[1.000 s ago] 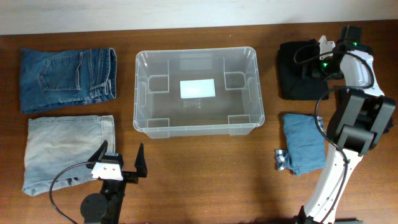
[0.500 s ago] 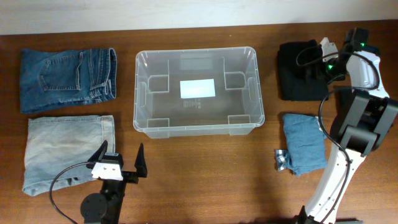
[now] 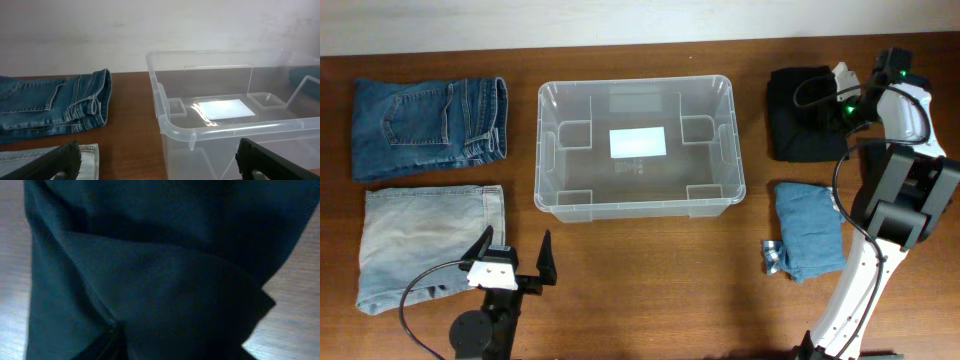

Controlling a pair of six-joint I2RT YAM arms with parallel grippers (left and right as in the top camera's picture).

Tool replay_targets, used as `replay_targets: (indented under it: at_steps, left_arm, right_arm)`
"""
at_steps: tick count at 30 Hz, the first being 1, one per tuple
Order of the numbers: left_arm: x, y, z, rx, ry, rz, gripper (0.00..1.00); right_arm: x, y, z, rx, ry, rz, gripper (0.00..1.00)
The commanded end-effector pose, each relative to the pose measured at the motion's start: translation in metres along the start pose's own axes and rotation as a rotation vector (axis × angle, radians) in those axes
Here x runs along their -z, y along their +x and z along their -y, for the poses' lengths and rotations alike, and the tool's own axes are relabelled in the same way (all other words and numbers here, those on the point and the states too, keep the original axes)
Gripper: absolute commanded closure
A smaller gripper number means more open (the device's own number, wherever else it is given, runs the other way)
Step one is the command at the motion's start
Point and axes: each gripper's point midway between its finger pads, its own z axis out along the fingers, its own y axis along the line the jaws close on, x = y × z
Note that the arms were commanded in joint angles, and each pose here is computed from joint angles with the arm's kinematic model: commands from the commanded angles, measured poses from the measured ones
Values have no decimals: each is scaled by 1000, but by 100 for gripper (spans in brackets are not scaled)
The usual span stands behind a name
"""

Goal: Pack container
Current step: 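Lower the right gripper and grasp the upper black garment, then lift the black garment and carry it over the clear bin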

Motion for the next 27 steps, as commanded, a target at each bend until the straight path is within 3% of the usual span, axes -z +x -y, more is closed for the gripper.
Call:
replay_targets:
  at_steps: [1, 8, 12, 18, 27]
  left_arm:
    - [0, 2, -2, -15, -10, 0, 1]
    - [0, 2, -2, -15, -9, 0, 1]
    - [0, 2, -2, -15, -10, 0, 1]
    - [0, 2, -2, -15, -10, 0, 1]
    - [0, 2, -2, -15, -10, 0, 1]
  right_arm:
    - [-51, 50, 2, -69, -42, -151, 63]
    - [-47, 38, 1, -161, -51, -113, 96]
    - [-30, 15, -3, -256, -61, -67, 96]
    - [16, -29, -40, -245, -235, 29, 96]
    - [121, -77, -110, -197, -489, 169, 96]
